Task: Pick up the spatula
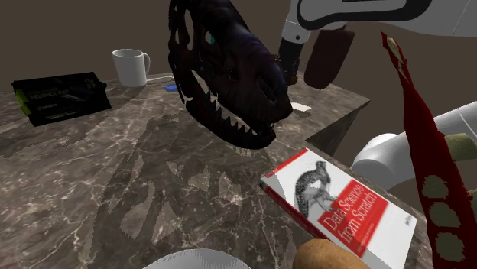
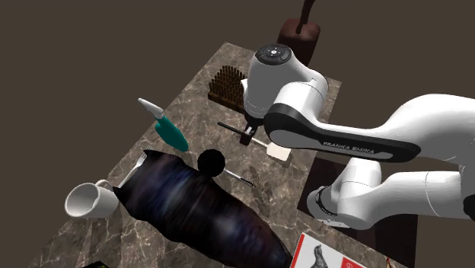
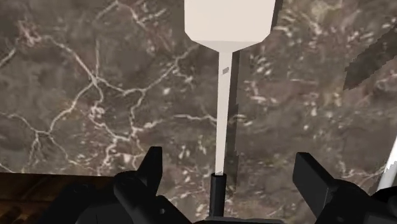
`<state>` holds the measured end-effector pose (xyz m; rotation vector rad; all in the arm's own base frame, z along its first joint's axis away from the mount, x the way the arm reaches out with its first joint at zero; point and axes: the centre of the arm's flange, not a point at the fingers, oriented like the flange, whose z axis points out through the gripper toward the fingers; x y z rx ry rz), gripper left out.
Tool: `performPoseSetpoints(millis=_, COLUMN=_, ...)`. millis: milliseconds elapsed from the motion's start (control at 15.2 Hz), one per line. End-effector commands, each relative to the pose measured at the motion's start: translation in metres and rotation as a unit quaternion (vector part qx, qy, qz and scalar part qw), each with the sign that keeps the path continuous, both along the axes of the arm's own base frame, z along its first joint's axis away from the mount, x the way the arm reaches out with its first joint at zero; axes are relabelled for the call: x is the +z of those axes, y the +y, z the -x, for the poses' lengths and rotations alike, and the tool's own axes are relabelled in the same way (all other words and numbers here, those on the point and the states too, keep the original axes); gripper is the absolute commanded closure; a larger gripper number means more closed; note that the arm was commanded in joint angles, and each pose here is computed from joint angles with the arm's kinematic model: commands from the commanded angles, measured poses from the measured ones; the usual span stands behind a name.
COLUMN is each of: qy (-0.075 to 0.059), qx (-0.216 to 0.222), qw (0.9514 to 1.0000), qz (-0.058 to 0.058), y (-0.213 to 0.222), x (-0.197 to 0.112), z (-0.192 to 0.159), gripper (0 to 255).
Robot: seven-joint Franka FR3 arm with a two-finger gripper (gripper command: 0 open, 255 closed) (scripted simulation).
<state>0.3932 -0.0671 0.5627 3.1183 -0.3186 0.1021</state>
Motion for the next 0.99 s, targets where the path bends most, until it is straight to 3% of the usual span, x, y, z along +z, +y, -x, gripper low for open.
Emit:
performPoseSetpoints(millis=0, qy=0.0, qx=-0.002, qw=1.0, qz=0.001, y=-0.002, x=-0.011, z=-0.001, gripper=0)
performPoseSetpoints(millis=396, qy=0.0, qx=-0.002, qw=1.0, qz=0.001, y=-0.002, x=-0.029, z=-0.001, gripper=0)
performPoseSetpoints(millis=462, qy=0.0, qx=-0.002, qw=1.0, qz=0.001, y=-0.002, x=-0.03, z=0.0, gripper=255)
performPoseSetpoints(millis=924, qy=0.0, qx=-0.002, qw=1.0, qz=0.001, y=-0.002, x=-0.03, z=0.0, gripper=255)
